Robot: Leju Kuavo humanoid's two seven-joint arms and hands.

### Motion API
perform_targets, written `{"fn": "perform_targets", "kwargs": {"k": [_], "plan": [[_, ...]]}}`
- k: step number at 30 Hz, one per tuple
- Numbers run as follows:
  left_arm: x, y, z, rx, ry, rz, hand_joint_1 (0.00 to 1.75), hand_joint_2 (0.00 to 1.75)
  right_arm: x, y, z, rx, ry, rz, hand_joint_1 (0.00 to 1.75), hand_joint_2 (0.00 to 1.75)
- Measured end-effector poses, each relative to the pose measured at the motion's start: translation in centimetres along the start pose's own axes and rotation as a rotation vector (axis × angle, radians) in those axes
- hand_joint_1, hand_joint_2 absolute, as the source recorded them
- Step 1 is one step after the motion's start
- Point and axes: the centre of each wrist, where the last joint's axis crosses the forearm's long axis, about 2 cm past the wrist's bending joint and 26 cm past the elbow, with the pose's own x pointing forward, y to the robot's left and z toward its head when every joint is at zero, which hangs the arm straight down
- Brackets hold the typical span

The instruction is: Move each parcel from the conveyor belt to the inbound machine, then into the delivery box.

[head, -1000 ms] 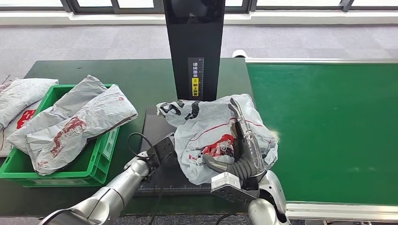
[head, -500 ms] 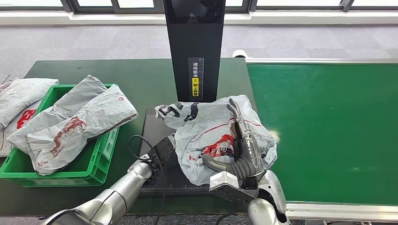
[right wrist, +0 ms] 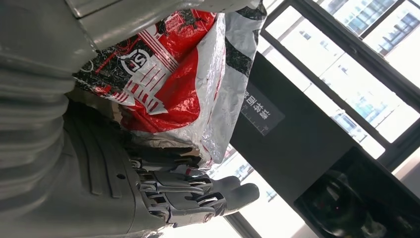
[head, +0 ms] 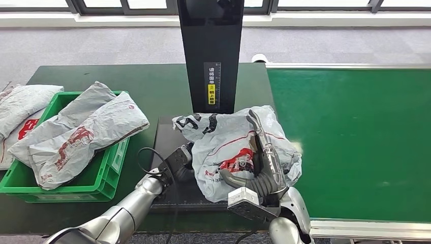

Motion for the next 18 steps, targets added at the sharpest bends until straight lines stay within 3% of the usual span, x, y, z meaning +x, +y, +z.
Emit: {"fn": "perform_targets", "kwargs": {"k": [6, 12, 18], "plan": [[-0.2, 0.4, 0.2, 0.039, 0.004, 0.001, 0.0, 1.75, -0.4, 0.2, 0.1, 0.021, 0.051, -0.023, 0.0, 1.75], [-1.0, 1.5, 1.1, 0.118, -0.001, 0.014, 0.0, 1.75, -4.5, 1.8, 2.0, 0.12, 0.235, -0.068, 0.0, 1.75], [-1.3, 1.8, 1.4, 0.14, 0.004, 0.011, 0.0, 1.75, -5.8, 2.5, 2.9, 0.167, 0.315, -0.08, 0.0, 1.75]]}}
